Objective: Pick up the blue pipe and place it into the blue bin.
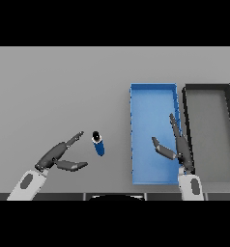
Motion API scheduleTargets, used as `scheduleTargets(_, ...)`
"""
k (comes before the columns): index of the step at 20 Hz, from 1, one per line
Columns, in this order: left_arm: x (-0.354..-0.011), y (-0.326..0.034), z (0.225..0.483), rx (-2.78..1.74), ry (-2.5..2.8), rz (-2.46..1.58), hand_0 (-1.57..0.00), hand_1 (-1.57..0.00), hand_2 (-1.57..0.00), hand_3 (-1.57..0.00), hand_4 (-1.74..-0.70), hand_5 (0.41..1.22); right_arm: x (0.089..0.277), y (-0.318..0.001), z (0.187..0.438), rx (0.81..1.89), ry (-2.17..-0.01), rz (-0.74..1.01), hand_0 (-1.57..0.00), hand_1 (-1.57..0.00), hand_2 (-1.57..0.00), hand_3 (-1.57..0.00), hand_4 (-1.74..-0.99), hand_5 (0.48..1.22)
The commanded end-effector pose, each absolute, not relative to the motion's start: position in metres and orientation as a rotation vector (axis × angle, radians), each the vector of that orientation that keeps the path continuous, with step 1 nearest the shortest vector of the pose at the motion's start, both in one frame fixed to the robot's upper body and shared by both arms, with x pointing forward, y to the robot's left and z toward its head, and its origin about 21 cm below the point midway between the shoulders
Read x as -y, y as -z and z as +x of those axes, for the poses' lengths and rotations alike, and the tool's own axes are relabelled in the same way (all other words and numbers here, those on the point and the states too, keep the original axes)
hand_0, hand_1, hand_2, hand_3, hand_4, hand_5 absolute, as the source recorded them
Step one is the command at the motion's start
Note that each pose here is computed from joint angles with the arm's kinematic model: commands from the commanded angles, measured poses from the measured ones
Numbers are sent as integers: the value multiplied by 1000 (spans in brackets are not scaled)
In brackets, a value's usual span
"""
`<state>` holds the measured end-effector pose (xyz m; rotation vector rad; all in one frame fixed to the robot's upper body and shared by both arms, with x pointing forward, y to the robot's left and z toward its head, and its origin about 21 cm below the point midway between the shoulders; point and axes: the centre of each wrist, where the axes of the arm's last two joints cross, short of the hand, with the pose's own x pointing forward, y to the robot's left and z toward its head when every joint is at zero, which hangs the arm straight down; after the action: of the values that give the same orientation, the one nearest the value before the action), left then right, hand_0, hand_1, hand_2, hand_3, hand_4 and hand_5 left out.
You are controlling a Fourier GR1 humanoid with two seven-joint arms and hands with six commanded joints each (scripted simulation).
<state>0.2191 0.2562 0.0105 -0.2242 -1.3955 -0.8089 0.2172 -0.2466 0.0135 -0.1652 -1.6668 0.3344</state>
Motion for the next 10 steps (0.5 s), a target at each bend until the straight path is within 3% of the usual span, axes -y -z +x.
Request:
scheduleTargets(1,-250,-7,219,1396,817,-239,1,1,1,1,-1144,452,244,-14,219,1666,-336,-159,1,1,1,1,-1205,618)
scheduleTargets(10,-195,15,240,1465,779,-314,1,1,1,1,-1134,459,246,-12,219,1659,-325,-172,1,1,1,1,-1210,631)
